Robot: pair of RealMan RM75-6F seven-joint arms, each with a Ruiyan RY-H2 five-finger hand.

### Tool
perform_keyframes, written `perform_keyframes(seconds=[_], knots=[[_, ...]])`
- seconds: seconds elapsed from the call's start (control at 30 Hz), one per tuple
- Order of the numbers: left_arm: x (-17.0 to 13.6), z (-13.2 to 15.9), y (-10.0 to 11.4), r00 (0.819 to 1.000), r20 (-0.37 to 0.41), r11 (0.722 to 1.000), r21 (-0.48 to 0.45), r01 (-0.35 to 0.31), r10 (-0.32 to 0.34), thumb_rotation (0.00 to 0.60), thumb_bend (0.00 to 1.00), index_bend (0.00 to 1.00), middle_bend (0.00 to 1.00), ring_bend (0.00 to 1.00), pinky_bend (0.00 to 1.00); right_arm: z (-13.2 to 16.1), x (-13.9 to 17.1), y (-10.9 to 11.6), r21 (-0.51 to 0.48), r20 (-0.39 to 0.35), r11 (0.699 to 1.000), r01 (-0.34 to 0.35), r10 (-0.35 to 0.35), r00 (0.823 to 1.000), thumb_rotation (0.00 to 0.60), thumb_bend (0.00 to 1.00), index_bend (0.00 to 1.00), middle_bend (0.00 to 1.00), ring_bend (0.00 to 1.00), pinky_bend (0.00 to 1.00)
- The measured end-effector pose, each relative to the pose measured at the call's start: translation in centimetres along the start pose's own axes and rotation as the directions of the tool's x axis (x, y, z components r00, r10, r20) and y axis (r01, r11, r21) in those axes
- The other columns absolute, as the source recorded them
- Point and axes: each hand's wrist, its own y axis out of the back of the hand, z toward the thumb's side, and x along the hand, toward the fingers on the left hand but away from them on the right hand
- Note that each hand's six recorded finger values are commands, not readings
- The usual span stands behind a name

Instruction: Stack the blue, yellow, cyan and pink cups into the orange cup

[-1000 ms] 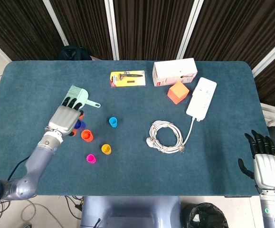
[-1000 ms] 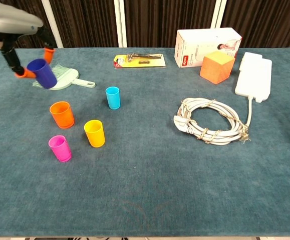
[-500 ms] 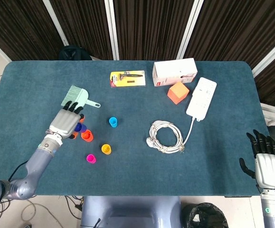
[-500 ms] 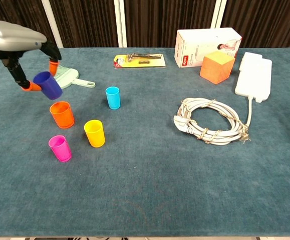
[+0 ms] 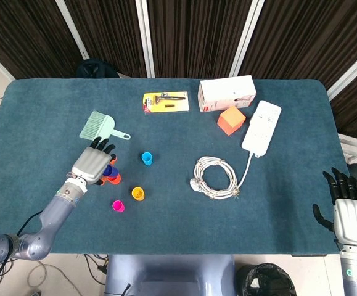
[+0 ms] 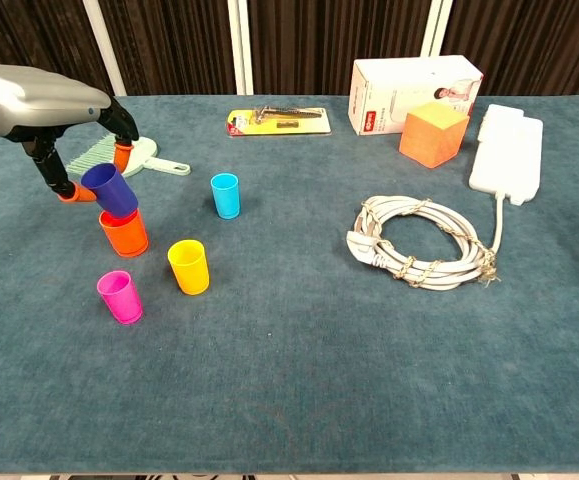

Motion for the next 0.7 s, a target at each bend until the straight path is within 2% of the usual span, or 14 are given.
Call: perform_keyframes(seconds=[0.37,0.57,0.7], knots=[[0.24,0.22,-0.50,1.000,0.003,1.000,0.008,0.021,-0.021,0.600,0.25,0.42,0.15,0.00,0.05,-0.09,-0.01,-0.03,-0.001,0.007,1.000,0.002,-0.002,1.000,0.600,0.41,0.11,0.07,0.09,0.09],[0.27,0.26,-0.78,0.999,0.004,0.999,0.026,0.032,-0.032,0.600,0.23,0.26,0.14,0.00,0.05,-0.12,-0.01,0.02,-0.003,0.011,1.000,0.004,-0.004,1.000,0.600,0.41,0.11,0.07,0.09,0.09],[0.24,0.17,-1.00,0.999,-0.001,0.998,0.038,0.044,-0.044,0.600,0.23,0.19,0.13,0.00,0.05,-0.20,0.03,0.12,-0.004,0.015,1.000,0.007,-0.007,1.000,0.600,0.41,0.11,0.07,0.09,0.09]])
